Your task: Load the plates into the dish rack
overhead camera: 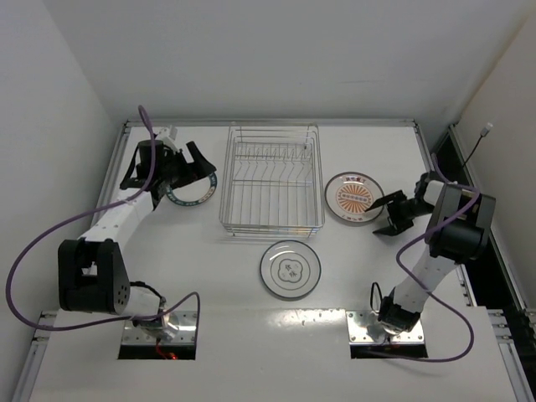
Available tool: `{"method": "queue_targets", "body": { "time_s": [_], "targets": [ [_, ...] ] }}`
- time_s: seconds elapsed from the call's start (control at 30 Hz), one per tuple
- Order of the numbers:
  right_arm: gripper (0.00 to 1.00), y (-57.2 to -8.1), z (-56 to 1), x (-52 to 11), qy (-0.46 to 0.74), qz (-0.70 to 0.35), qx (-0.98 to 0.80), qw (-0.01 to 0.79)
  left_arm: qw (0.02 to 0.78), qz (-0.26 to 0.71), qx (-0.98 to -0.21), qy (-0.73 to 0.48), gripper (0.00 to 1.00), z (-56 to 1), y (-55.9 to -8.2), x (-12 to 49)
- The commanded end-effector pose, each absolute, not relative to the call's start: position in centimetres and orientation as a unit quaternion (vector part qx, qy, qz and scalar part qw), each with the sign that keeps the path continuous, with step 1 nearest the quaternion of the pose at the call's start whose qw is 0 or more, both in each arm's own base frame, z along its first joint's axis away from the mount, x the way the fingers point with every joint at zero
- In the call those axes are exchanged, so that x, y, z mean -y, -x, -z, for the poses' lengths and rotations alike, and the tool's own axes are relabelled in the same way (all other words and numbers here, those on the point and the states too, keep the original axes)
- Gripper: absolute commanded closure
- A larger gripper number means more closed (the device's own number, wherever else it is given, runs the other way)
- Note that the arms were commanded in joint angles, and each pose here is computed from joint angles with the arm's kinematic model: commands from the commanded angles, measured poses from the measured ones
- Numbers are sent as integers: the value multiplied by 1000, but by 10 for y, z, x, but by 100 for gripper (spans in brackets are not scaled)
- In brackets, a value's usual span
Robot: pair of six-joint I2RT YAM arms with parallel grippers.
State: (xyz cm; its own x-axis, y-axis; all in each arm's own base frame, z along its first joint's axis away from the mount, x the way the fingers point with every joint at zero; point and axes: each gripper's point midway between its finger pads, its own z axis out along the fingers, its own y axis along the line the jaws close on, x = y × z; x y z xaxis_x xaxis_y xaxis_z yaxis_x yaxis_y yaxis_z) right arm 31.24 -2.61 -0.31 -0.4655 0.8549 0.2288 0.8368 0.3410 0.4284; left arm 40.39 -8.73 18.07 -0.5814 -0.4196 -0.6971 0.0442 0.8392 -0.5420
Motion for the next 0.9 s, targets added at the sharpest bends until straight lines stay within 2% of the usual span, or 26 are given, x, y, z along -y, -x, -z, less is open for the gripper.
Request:
{"method": "queue_targets", "body": {
  "time_s": [0.0, 0.1, 0.13, 0.2, 0.23, 0.27, 0.4, 0.5, 0.57, 0.67, 0.87],
  "targets": [
    [34, -338, 13, 33, -515, -221, -827, 48, 444, 286, -843, 105, 12, -193, -412, 91],
    [47, -354, 7, 30, -502, -227, -832, 70, 433, 289, -846, 116, 12, -185, -414, 85],
    [59, -354, 7, 30, -502, -227, -832, 70, 433, 289, -846, 116, 12, -185, -414, 85],
    [78, -356, 11, 29, -507, -231, -828, 62, 435, 287, -845, 120, 12, -185, -415, 82],
    [93, -360, 9, 31, -505, -232, -828, 68, 435, 287, -845, 120, 12, -185, -415, 82],
    [98, -361, 7, 31, -505, -232, -828, 68, 435, 287, -845, 120, 12, -185, -415, 82],
    [100, -358, 2, 41, -500, -200, -838, 85, 432, 283, -847, 124, 12, -181, -416, 80],
    [100, -369, -46, 52, -469, -181, -848, 170, 434, 278, -847, 127, 12, -181, -417, 78],
    [100, -388, -105, 56, -431, -162, -849, 261, 432, 273, -850, 131, 12, -178, -417, 77],
    [100, -399, -168, 52, -373, -110, -856, 341, 431, 263, -852, 138, 12, -174, -419, 73],
    [100, -409, -242, 28, -302, -71, -839, 447, 424, 260, -855, 147, 12, -168, -419, 72]
  ]
}}
